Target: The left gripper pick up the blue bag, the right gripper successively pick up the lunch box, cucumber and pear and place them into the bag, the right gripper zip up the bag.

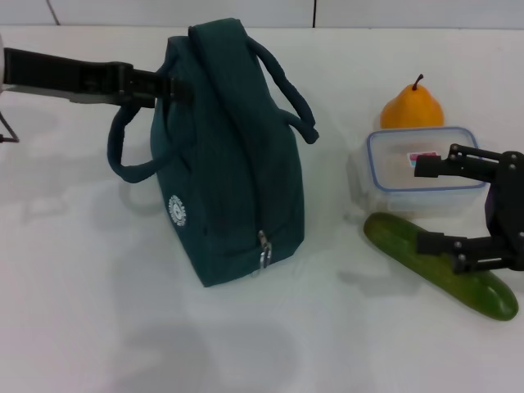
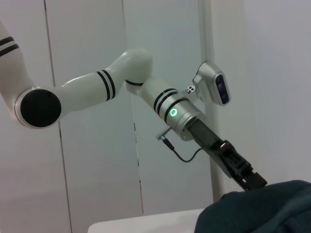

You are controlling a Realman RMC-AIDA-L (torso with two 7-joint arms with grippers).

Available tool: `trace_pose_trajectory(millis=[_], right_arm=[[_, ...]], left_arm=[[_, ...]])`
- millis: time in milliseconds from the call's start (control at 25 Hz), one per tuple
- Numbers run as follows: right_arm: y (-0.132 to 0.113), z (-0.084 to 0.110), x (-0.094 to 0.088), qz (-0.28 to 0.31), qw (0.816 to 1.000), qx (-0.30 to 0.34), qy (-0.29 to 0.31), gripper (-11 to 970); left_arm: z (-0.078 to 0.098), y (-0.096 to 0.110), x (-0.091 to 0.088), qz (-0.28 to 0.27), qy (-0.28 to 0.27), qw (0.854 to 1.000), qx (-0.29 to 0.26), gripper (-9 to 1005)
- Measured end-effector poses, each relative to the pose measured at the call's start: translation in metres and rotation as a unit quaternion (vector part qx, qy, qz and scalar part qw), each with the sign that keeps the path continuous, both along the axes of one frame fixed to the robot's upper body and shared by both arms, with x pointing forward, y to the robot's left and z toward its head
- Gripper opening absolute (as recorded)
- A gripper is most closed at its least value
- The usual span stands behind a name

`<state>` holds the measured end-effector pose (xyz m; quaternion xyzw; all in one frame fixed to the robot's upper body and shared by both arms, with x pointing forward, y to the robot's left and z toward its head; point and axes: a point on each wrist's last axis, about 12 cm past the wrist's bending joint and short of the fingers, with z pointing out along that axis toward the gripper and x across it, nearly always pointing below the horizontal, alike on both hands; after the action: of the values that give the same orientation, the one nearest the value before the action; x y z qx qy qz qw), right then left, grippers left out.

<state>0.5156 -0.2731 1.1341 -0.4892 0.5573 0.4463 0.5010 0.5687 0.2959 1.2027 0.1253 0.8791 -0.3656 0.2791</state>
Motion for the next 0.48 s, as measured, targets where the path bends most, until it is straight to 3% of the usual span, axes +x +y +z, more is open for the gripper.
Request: trace_pose_trajectory(millis=[160,480], right_arm=[[-0.002,-0.001,-0.001,-0.002,1.0,-0.001,0.001,885],[-0.003,-0.001,-0.001,-0.006,1.0,-0.002,-0.001,885]], left_arm=[[0.004,-0.001,0.002,0.008,0.003,1.0,-0.009,786],[0.012,0.016,0.0,0.045,-0.004,0.998,-0.039,786]])
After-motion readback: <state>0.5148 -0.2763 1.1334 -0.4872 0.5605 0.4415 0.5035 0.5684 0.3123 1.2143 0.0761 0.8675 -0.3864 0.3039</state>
